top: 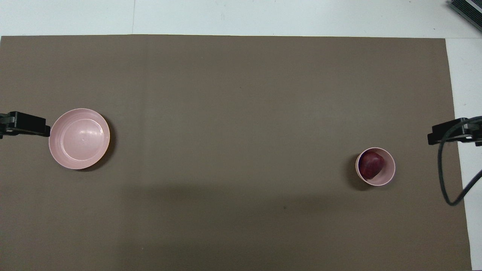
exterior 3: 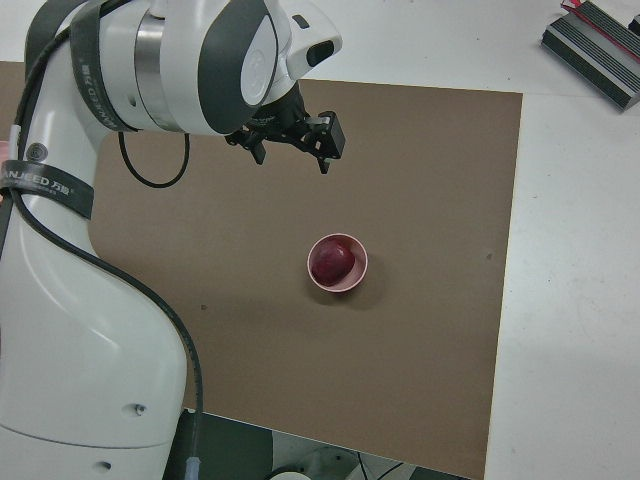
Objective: Move apple from plate to bowl
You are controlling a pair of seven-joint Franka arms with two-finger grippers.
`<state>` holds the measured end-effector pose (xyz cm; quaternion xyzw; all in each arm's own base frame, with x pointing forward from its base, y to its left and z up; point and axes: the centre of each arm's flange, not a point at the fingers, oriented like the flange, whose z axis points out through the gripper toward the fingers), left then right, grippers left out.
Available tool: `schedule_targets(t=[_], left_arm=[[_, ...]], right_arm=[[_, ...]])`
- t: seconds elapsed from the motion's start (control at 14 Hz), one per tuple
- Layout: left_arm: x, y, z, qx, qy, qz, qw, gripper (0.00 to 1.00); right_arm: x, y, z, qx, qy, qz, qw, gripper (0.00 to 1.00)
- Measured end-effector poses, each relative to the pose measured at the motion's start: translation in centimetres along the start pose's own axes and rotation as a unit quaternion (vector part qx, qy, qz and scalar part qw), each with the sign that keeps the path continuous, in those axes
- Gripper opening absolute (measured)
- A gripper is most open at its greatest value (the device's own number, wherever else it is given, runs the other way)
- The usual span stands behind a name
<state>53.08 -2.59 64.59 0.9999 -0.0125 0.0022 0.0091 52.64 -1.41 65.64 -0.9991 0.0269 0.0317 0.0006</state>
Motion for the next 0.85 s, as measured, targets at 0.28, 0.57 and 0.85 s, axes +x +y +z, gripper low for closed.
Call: schedule_targets(t=[0.28,0.57,0.85], left_arm=[[0.00,0.00,0.00,0.000,0.000,0.000,1.000,1.00],[0.00,0.00,0.00,0.000,0.000,0.000,1.000,1.00],[0.00,0.00,0.00,0.000,0.000,0.000,1.000,1.00]], right_arm=[[0.00,0.02,0.00,0.000,0.000,0.000,1.000,1.00],[0.00,0.10,0.00,0.000,0.000,0.001,1.000,1.00],[0.01,0.31,0.00,0.000,0.000,0.003,1.000,1.00]])
